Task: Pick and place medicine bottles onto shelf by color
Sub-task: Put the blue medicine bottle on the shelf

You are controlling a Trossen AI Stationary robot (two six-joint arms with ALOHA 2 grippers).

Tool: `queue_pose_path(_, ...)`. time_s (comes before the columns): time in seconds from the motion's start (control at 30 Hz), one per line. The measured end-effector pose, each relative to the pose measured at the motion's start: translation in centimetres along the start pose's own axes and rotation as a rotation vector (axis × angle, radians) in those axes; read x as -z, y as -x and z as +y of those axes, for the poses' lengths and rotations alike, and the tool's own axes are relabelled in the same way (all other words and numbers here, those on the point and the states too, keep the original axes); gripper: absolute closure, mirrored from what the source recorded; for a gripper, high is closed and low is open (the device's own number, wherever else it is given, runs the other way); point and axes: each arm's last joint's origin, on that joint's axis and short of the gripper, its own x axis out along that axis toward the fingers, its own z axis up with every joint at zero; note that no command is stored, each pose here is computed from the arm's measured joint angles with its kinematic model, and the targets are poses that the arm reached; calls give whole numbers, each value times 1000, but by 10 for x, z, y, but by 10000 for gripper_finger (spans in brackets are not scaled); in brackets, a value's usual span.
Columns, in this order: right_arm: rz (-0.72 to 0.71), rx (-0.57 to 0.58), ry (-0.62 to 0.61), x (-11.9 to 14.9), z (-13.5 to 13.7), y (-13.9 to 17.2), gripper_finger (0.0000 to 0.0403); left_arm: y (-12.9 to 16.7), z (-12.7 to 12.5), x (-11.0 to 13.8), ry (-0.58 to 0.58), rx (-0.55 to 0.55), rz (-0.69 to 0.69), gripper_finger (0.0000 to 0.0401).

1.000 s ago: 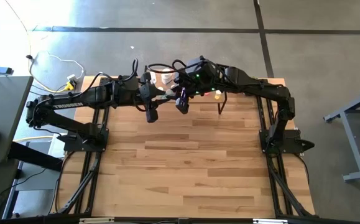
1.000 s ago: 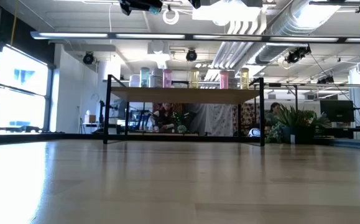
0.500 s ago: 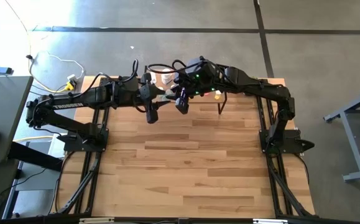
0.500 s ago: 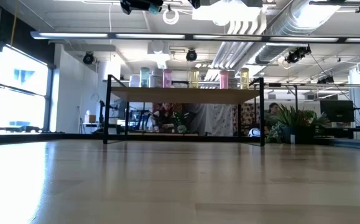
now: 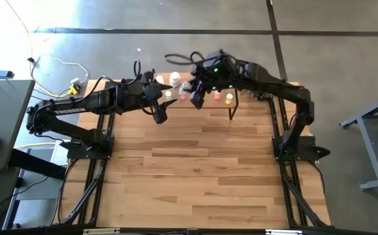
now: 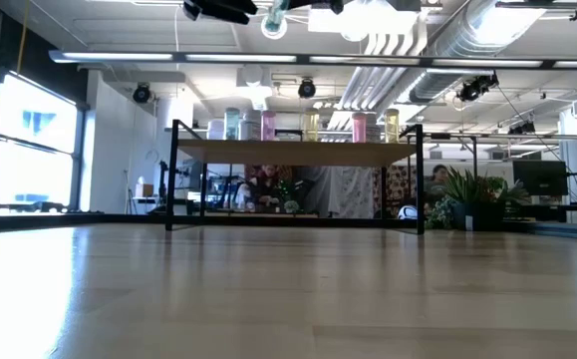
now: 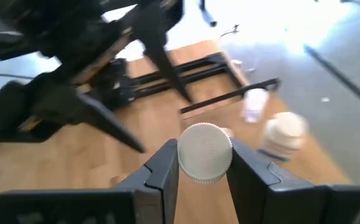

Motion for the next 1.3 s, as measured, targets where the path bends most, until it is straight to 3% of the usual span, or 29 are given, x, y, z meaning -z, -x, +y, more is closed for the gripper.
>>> queue_pose_path(0.27,-53,167,-3,-8,-43,34,304,-2,7,2,8,-44,14,160)
queue_pose_path(0.43,-48,216,-55,-7,-78,35,304,-3,12,3,14,-60,18,160)
queue_pose_path(0.7,115,152,-129,13,-117,-13,304,-5,20,4,25,-90,27,160)
queue_pose_path(0.9,217,133,-125,29,-126,-49,304,-6,27,6,45,-118,34,160)
queue_pose_path(1.3,349,119,-151,53,-136,-92,304,-7,33,7,79,-132,37,160)
